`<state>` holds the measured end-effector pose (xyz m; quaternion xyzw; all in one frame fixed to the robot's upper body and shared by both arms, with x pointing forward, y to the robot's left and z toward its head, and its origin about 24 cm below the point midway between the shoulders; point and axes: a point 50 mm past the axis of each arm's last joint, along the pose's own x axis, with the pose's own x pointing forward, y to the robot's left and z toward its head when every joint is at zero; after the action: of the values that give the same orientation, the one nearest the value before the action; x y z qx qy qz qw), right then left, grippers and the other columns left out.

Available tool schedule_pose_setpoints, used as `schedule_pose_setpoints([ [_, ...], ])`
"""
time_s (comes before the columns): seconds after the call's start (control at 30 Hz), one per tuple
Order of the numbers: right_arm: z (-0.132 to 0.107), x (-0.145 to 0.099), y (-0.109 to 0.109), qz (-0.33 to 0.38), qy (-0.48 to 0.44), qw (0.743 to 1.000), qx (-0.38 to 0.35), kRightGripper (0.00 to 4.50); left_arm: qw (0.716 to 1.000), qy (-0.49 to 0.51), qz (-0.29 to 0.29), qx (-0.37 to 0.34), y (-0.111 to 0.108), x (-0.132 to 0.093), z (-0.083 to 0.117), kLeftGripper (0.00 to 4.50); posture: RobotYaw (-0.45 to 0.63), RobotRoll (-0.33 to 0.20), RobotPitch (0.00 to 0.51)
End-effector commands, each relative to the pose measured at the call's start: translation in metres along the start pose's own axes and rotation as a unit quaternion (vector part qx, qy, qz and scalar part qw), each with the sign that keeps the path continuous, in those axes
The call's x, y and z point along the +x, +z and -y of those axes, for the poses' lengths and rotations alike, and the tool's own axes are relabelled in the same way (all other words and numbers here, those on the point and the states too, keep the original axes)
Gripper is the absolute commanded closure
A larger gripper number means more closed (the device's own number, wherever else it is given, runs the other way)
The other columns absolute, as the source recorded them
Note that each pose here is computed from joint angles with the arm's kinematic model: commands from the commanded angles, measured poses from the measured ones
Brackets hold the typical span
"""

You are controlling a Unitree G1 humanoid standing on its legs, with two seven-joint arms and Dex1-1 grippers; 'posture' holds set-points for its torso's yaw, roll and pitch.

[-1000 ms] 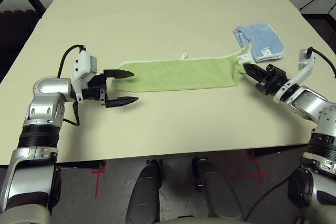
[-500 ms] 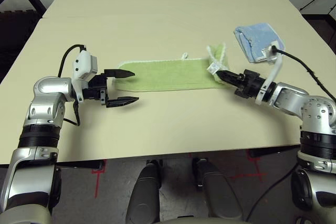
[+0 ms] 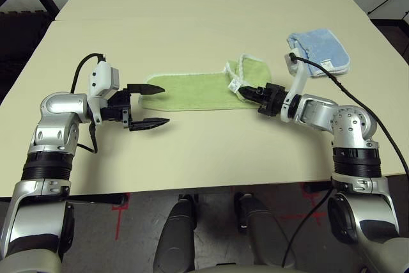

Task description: Fold the towel and set it aside.

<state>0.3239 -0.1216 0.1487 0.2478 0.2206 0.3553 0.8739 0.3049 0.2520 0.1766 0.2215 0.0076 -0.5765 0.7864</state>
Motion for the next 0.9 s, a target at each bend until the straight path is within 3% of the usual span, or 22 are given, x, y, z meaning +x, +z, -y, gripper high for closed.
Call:
schedule_pose_setpoints([
  [0.03, -0.006, 0.003, -0.010, -0.032, 0.015, 0.999, 0.001, 4.49, 1.000, -0.011, -0.014, -0.002, -0.003, 0.001, 0.003, 0.00, 0.02, 0.000, 0.177],
  [0.07, -0.008, 0.004, -0.012, -0.037, 0.019, 0.999, 0.000, 4.49, 1.000, -0.011, -0.014, -0.002, -0.003, 0.001, 0.003, 0.00, 0.02, 0.000, 0.177],
  [0.2, -0.021, 0.010, -0.014, -0.059, 0.042, 0.997, -0.032, 3.37, 1.000, -0.010, -0.013, -0.005, -0.003, 0.003, 0.001, 0.00, 0.01, 0.000, 0.176],
  [0.5, -0.042, 0.037, -0.016, -0.073, 0.062, 0.992, -0.076, 0.02, 1.000, -0.010, -0.011, -0.009, -0.004, 0.005, 0.001, 0.00, 0.01, 0.000, 0.178],
  [0.73, -0.046, 0.049, -0.015, -0.067, 0.068, 0.993, -0.072, 0.02, 1.000, -0.008, -0.012, -0.011, -0.005, 0.003, 0.003, 0.00, 0.02, 0.000, 0.179],
  [0.9, -0.044, 0.039, -0.007, -0.063, 0.074, 0.991, -0.087, 0.02, 1.000, -0.008, -0.014, -0.012, -0.005, 0.003, 0.004, 0.00, 0.01, 0.000, 0.178],
])
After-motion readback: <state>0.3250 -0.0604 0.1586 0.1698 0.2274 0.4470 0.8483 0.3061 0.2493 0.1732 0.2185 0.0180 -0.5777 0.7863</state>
